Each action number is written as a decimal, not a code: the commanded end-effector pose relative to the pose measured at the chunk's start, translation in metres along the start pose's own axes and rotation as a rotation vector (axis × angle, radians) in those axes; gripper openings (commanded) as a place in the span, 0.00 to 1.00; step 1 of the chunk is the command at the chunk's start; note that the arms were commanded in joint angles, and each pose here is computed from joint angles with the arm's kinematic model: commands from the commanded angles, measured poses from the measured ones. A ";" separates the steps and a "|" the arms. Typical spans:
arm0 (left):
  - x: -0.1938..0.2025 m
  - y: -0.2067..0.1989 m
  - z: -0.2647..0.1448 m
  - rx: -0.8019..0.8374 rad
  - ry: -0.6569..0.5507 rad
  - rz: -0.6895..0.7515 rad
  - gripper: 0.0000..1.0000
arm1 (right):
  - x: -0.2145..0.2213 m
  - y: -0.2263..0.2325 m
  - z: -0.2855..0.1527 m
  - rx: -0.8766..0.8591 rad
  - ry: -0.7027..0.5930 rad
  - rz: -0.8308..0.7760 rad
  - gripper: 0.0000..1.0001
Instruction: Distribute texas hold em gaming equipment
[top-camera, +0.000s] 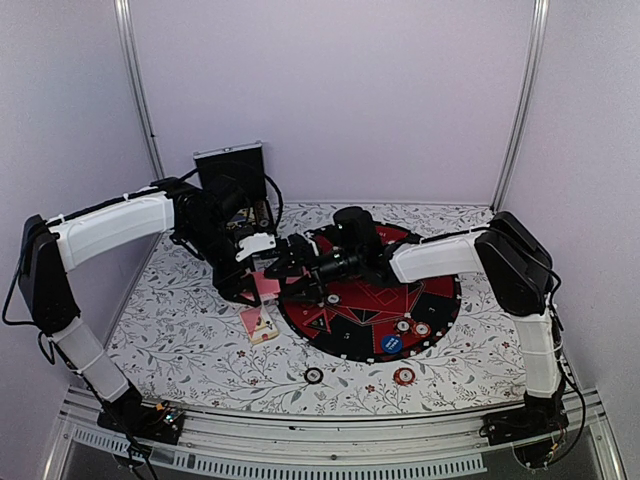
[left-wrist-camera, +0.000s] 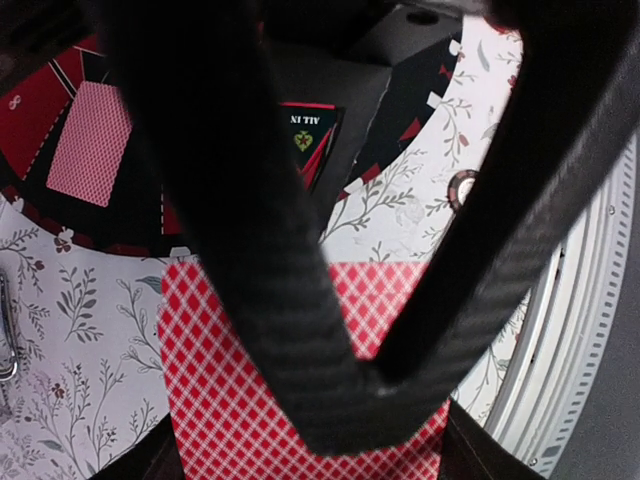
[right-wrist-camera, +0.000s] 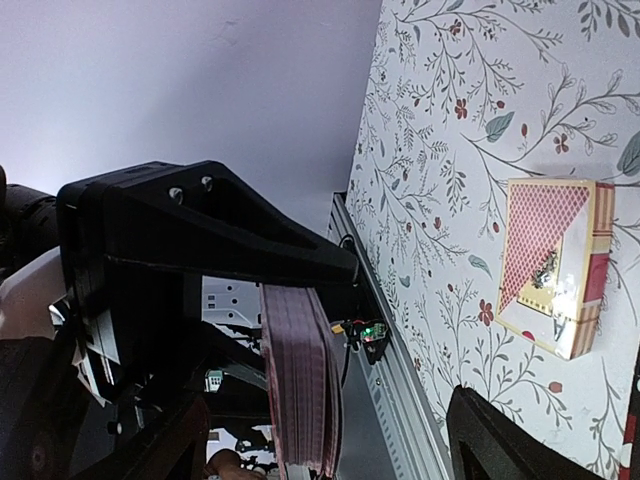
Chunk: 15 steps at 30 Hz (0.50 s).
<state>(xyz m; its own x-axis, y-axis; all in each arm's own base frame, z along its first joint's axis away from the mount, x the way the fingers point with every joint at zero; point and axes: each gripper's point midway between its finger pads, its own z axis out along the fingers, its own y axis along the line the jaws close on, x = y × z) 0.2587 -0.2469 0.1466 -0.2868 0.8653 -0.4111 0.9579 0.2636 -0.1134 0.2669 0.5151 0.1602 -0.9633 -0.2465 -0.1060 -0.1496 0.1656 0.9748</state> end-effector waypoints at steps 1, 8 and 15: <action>-0.013 0.002 -0.007 -0.002 -0.036 0.006 0.37 | -0.006 0.014 0.014 -0.049 0.016 -0.035 0.85; -0.016 0.000 -0.007 0.004 -0.039 0.010 0.37 | -0.008 0.007 0.034 -0.059 0.041 -0.018 0.82; -0.015 -0.002 -0.005 0.010 -0.035 0.010 0.37 | -0.008 0.004 0.048 -0.069 0.063 -0.013 0.79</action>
<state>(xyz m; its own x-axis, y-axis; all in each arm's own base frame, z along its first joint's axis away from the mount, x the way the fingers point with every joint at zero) 0.2604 -0.2511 0.1515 -0.2811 0.8619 -0.4220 0.9596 0.2592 -0.1098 0.2682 0.5545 0.1539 -0.9538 -0.2833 -0.0996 -0.1392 0.1232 0.9826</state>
